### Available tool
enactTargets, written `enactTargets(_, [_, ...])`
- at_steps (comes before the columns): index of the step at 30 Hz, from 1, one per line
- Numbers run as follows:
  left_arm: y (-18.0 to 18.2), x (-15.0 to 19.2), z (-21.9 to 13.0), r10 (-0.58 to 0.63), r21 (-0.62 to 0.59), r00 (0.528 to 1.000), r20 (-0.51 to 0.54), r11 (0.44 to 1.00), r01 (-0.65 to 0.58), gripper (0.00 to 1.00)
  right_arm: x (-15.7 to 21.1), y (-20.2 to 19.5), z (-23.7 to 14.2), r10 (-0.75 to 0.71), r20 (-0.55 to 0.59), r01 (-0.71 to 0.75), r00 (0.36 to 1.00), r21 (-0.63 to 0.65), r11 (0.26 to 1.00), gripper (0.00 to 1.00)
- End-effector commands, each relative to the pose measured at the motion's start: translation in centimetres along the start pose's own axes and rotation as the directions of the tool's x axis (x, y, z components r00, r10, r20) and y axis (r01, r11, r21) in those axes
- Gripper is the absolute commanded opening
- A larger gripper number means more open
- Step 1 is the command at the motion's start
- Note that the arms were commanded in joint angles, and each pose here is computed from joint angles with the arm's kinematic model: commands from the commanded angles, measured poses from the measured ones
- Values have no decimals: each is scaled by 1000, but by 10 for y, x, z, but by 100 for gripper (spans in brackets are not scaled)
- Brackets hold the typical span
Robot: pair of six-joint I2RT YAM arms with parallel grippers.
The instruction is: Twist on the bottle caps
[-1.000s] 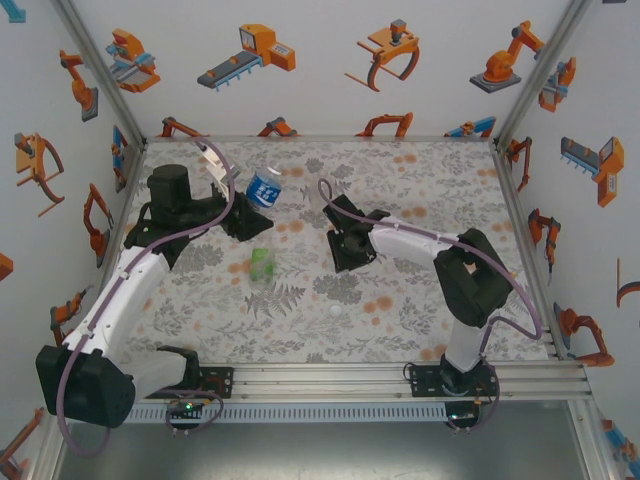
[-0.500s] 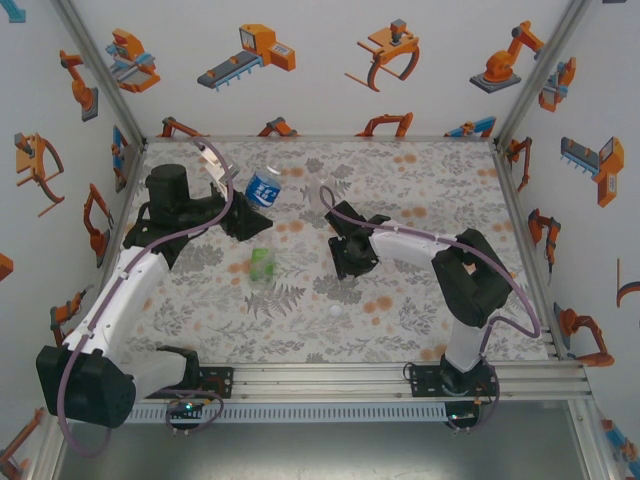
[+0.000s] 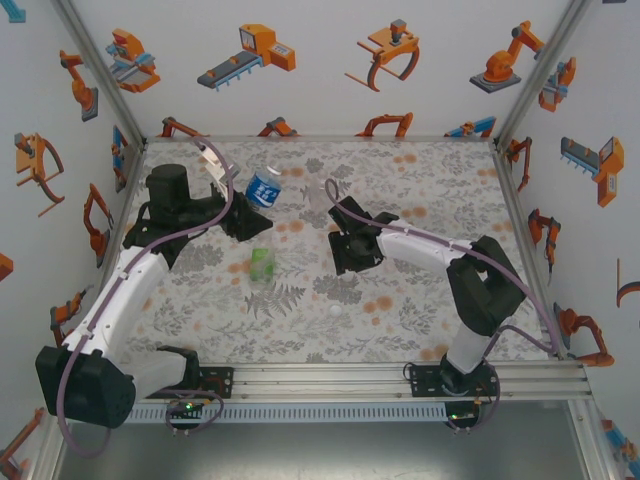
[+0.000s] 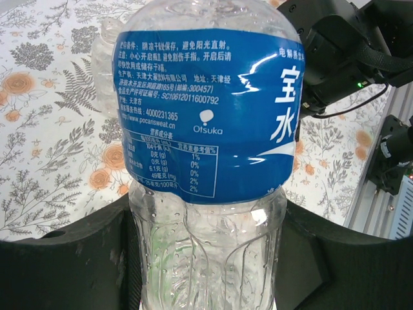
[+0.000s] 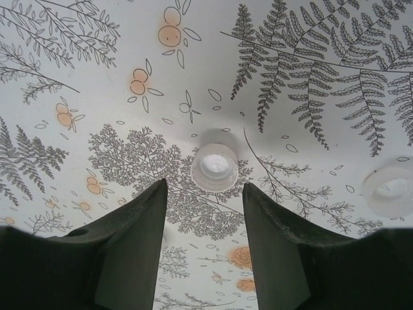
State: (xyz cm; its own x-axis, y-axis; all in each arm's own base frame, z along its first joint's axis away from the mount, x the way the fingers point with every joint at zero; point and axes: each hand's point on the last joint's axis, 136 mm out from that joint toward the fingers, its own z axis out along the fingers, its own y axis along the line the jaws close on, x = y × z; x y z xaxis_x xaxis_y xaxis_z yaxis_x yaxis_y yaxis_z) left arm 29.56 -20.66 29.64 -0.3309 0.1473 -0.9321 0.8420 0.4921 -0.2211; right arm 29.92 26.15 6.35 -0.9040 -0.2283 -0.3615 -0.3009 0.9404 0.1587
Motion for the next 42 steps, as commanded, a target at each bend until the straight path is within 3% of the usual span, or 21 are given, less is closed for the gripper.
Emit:
enactTargets(1, [-11,-18,-8,51,4,998,49,999,-51,4,-5,7,-4,41,25,-40,999,-30,999,48])
enactTargets(42, [0,-4,9,26,-2,999,-19,1000,-26,3,2,-4,17,-3,-10,3,1000,37,999,44])
